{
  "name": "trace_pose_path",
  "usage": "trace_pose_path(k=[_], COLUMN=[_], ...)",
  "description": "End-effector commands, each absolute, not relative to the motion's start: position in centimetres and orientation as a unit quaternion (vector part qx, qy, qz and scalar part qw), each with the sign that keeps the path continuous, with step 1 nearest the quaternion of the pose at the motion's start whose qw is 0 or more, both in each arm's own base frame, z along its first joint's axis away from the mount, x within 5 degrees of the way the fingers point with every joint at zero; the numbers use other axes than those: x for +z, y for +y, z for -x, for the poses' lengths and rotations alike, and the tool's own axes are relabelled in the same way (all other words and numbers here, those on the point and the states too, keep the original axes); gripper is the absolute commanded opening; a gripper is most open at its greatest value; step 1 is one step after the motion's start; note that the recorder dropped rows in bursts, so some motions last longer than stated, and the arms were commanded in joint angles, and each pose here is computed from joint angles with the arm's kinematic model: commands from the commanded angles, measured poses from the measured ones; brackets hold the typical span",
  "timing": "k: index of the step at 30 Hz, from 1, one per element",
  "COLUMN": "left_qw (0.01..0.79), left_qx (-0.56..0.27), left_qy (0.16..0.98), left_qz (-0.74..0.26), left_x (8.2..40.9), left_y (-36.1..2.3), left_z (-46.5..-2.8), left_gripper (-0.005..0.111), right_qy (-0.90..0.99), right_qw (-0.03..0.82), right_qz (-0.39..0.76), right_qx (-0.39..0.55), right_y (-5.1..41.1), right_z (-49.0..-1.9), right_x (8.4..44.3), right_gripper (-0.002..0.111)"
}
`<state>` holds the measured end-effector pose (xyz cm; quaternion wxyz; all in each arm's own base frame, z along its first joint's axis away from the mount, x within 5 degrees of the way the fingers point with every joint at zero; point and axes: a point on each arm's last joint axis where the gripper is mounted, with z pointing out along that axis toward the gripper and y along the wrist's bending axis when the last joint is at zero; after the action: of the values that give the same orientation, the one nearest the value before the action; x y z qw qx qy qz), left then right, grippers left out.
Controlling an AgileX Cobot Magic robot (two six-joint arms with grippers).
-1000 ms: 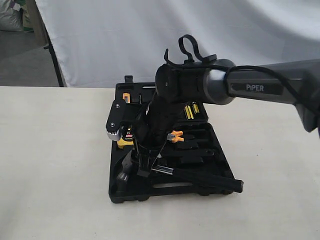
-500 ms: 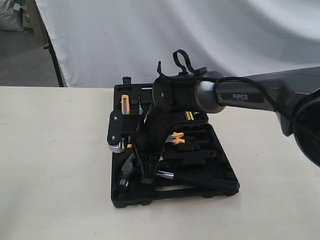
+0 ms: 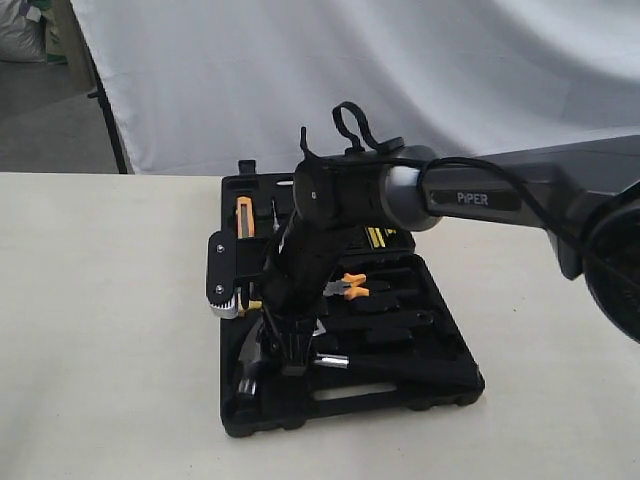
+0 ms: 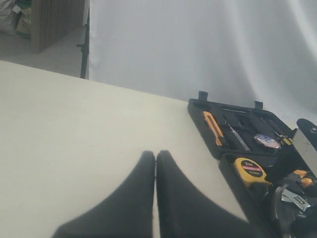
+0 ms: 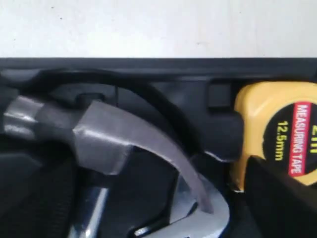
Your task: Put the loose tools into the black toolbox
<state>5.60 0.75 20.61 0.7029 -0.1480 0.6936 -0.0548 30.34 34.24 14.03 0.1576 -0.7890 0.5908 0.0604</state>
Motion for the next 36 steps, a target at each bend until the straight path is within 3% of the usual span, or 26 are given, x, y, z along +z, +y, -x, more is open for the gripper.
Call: trace_pose_path(k=[1, 8, 13, 22, 29, 30, 32, 34, 36], left_qw=[0.708, 0.708, 0.708, 0.708, 0.708, 0.708, 0.708, 0.708, 0.708], left_qx=[-0.046, -0.046, -0.046, -0.046, -0.046, -0.046, -0.046, -0.046, -0.046], left_qy=[0.687, 0.687, 0.687, 0.687, 0.687, 0.687, 0.687, 0.687, 0.687], left_qz=[0.156, 0.156, 0.156, 0.156, 0.156, 0.156, 0.156, 0.156, 0.156], left_x=[20.8, 20.8, 20.8, 20.8, 20.8, 20.8, 20.8, 20.8, 20.8], left_y=[0.9, 0.9, 0.9, 0.9, 0.9, 0.9, 0.9, 0.9, 0.9], left_z=[-5.5, -5.5, -5.5, -5.5, -5.5, -5.5, -5.5, -5.5, -5.5], left_gripper=[0.001, 0.001, 0.001, 0.001, 0.001, 0.001, 0.001, 0.001, 0.001], right_qy=[0.589, 0.626, 0.675, 0.694, 0.703, 0.703, 0.698, 0.695, 0.683], right_qw=[0.146, 0.227, 0.197, 0.053, 0.043, 0.042, 0.041, 0.059, 0.064], right_qz=[0.791, 0.741, 0.704, 0.709, 0.697, 0.697, 0.704, 0.707, 0.718], right_qx=[0.082, 0.087, 0.101, 0.116, 0.136, 0.134, 0.121, 0.117, 0.119], right_y=[34.0, 32.4, 30.3, 28.6, 29.7, 29.7, 29.6, 29.8, 30.0], right_z=[-28.8, -28.5, -28.7, -28.5, -29.2, -29.2, -29.5, -29.7, -29.7], right_x=[16.8, 24.5, 26.0, 20.1, 14.6, 14.2, 13.7, 13.8, 13.9], right_gripper=[0.100, 0.100, 0.100, 0.100, 0.098, 0.095, 0.075, 0.036, 0.004])
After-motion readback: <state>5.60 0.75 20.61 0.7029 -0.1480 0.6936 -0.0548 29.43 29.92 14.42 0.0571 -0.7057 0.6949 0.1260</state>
